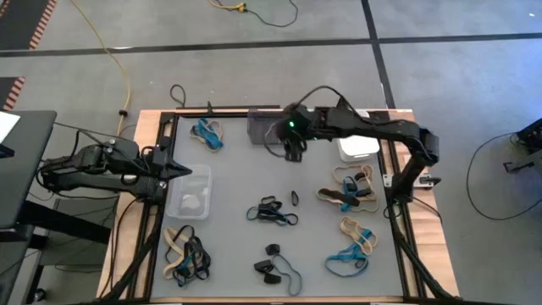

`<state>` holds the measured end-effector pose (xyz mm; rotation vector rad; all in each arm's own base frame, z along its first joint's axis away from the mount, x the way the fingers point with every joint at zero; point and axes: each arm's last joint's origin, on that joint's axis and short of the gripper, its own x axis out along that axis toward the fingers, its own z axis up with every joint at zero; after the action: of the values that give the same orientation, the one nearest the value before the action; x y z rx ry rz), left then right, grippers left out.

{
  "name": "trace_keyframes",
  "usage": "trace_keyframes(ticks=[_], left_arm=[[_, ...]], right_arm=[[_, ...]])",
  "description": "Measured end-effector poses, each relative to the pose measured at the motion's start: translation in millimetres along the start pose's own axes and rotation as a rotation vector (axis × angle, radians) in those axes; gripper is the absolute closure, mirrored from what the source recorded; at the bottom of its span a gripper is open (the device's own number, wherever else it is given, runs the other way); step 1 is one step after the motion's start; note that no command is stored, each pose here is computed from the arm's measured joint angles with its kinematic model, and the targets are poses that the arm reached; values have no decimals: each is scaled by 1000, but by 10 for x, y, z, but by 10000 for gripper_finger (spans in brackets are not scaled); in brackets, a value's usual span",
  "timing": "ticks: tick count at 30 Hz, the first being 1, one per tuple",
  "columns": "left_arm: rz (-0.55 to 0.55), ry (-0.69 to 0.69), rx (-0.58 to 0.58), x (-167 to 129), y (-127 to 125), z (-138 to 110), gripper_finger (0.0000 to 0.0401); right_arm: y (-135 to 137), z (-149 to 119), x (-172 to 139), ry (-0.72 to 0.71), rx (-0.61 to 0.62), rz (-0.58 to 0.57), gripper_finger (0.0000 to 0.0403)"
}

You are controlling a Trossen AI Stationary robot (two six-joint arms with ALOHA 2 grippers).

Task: Sort rubber bands into baskets
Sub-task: Put the brown rubber band into the black bin

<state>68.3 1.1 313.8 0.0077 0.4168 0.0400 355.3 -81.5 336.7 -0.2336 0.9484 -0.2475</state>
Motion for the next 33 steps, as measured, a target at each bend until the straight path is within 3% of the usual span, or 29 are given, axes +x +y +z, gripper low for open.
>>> trace_keyframes(ticks=[4, 8, 20, 27, 33], left_arm=[[0, 0, 0, 0, 0, 0, 401], [0, 0, 0, 0, 0, 0, 401], [0, -1, 0, -1, 0, 0, 401], [0, 0, 0, 0, 0, 0, 401], [0, 2, 0, 0, 0, -2, 401]], right_arm=[[357, 19, -134, 13, -4, 146, 171], [769, 37, -162, 50, -57, 222, 174], [1924, -100, 281, 243, -246, 340, 174], [2164, -401, 453, 542, -249, 267, 175], [2193, -656, 397, 628, -222, 172, 175]])
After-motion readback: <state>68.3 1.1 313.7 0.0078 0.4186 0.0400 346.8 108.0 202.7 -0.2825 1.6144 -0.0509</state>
